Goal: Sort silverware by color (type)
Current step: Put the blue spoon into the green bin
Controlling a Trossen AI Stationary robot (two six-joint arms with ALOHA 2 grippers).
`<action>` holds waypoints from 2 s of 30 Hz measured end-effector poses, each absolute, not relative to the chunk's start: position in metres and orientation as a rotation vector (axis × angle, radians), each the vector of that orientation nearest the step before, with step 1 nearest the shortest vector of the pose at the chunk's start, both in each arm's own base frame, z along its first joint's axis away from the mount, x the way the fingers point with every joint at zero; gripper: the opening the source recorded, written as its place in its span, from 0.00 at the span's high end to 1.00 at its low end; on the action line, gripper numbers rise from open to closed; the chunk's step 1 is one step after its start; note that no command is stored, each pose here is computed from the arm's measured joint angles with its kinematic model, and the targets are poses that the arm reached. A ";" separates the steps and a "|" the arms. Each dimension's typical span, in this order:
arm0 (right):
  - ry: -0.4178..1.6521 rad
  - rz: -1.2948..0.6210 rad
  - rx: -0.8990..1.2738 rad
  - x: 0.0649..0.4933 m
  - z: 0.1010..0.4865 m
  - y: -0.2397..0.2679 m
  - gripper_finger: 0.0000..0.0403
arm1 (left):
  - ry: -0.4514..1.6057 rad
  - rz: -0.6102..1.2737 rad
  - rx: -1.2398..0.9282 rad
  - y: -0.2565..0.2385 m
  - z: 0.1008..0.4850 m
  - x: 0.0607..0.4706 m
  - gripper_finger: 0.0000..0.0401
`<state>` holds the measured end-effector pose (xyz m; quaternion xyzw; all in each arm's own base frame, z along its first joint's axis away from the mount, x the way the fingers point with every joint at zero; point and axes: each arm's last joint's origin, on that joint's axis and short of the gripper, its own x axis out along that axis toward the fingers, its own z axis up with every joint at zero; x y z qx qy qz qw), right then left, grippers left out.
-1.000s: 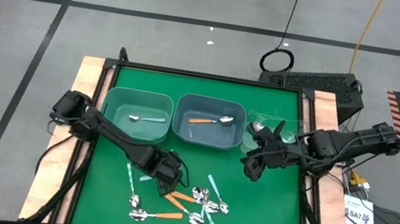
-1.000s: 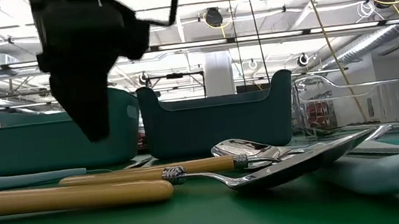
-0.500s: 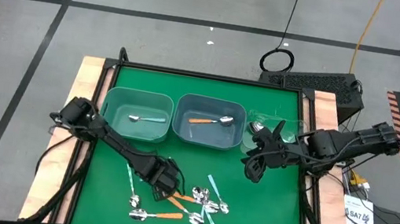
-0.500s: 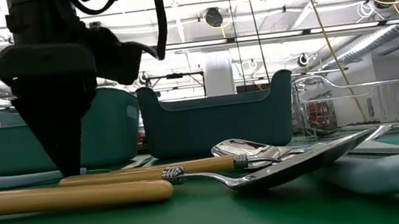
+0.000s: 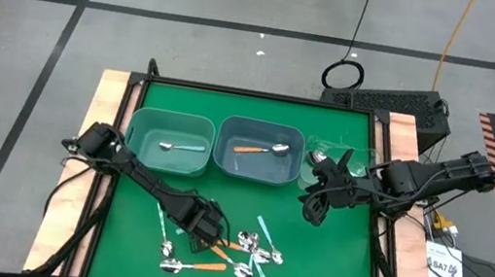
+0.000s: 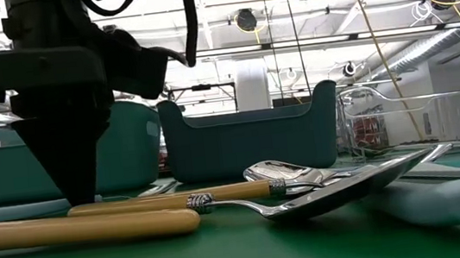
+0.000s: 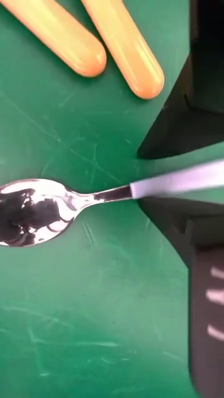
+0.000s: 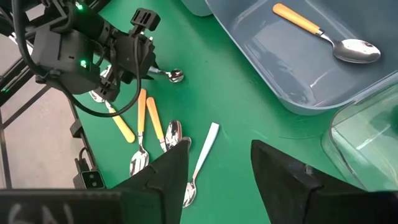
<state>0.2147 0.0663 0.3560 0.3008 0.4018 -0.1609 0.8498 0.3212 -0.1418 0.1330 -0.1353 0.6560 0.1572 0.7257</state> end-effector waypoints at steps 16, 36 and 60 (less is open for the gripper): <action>0.844 -0.342 0.630 0.215 0.356 0.066 0.59 | 1.377 0.371 -0.205 -0.140 0.159 0.332 0.92; 0.842 -0.345 0.628 0.215 0.356 0.066 0.59 | 1.406 0.336 -0.040 -0.129 0.228 0.348 0.92; 0.780 -0.398 0.332 0.216 0.358 0.056 0.59 | 0.997 0.919 -0.483 -0.022 0.335 0.293 0.92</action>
